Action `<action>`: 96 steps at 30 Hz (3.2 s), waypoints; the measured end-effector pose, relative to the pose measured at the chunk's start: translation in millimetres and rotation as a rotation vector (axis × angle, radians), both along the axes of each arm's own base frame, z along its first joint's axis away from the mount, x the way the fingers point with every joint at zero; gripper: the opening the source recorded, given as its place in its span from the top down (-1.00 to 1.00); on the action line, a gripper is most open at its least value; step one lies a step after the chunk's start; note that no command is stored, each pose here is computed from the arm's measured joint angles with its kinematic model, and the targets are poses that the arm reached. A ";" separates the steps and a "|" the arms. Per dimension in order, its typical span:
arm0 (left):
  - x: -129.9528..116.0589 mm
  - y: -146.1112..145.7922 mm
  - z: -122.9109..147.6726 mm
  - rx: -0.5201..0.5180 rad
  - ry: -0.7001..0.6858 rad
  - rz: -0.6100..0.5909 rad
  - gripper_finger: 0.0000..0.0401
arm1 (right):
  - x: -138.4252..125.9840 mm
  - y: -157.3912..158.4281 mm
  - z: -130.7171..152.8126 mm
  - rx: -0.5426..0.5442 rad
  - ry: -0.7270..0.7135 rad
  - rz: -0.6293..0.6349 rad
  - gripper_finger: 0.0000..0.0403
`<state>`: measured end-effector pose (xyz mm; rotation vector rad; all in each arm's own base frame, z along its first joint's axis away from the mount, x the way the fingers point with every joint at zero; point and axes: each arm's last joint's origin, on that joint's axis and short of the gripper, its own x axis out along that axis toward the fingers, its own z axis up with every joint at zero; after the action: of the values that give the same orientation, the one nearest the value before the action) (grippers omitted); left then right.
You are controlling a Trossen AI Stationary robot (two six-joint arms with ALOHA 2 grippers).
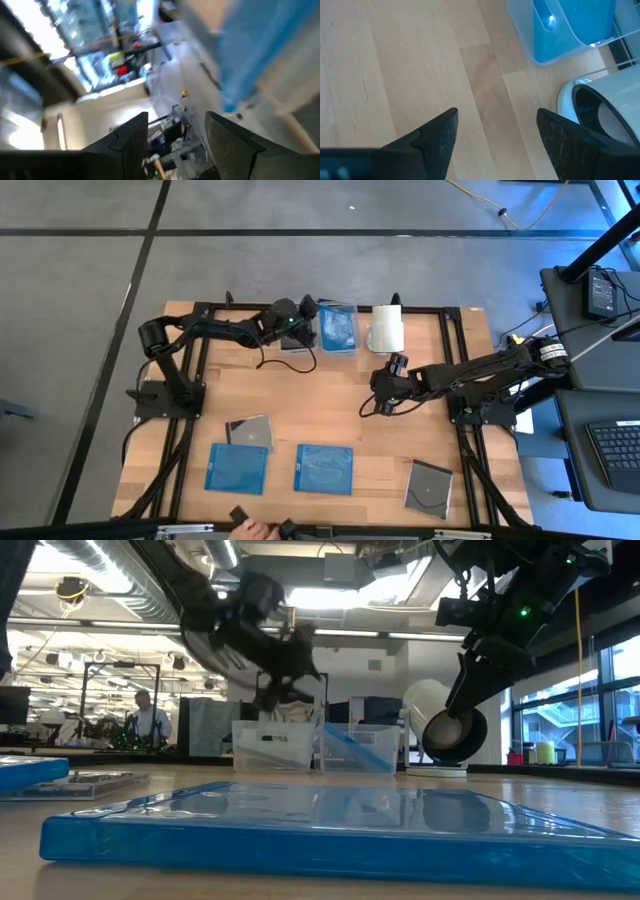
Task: Pick & place jewel cases by type
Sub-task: Put the right blue CD Case into the right transparent bin
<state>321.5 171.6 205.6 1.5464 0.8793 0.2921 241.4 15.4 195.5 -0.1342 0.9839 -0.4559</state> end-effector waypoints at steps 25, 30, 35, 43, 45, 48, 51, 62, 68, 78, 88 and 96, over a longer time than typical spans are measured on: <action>-16.8 -175.9 65.1 -0.838 -0.714 0.237 0.04 | 37.8 34.2 3.9 0.152 -0.223 0.620 -0.36; -19.8 -202.0 58.4 -1.005 -0.697 0.228 0.06 | 55.4 58.0 -12.2 0.209 -0.246 0.885 -0.36; -23.7 -219.2 61.9 -1.013 -0.793 0.254 0.05 | 83.0 71.6 -19.7 0.276 -0.252 1.044 -0.36; -28.6 -235.4 62.0 -0.966 -0.807 0.252 0.08 | 124.8 85.2 -52.2 0.346 -0.105 1.189 -0.36; -29.3 -238.3 62.0 -0.970 -0.801 0.243 0.07 | 132.1 87.0 -57.9 0.344 -0.054 1.208 -0.36; -29.8 -240.4 62.0 -0.973 -0.797 0.237 0.07 | 141.2 89.3 -64.2 0.340 0.009 1.237 -0.36; -30.0 -241.4 62.0 -0.974 -0.796 0.234 0.07 | 146.7 90.7 -70.4 0.346 0.056 1.250 -0.36; -31.2 -241.1 59.7 -0.959 -0.769 0.243 0.08 | 152.2 71.8 -75.5 0.363 0.160 0.882 -0.36; -33.9 -239.9 55.3 -0.923 -0.723 0.268 0.11 | 151.1 50.4 -78.0 0.278 0.219 0.640 -0.36; -37.7 -242.4 45.8 -1.022 -0.572 0.258 0.13 | 144.2 19.6 -78.8 0.324 0.240 0.162 -0.36; -44.4 -244.7 35.1 -1.183 -0.423 0.313 0.18 | 135.6 23.2 -79.4 0.323 0.192 -0.218 -0.36; -41.3 -247.0 19.3 -1.229 -0.372 0.355 0.19 | 134.5 43.0 -80.5 0.363 0.090 -0.361 -0.36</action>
<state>280.2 -75.4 225.0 0.1853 0.7751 0.2062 376.0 58.3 115.0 0.3582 1.1690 -0.5956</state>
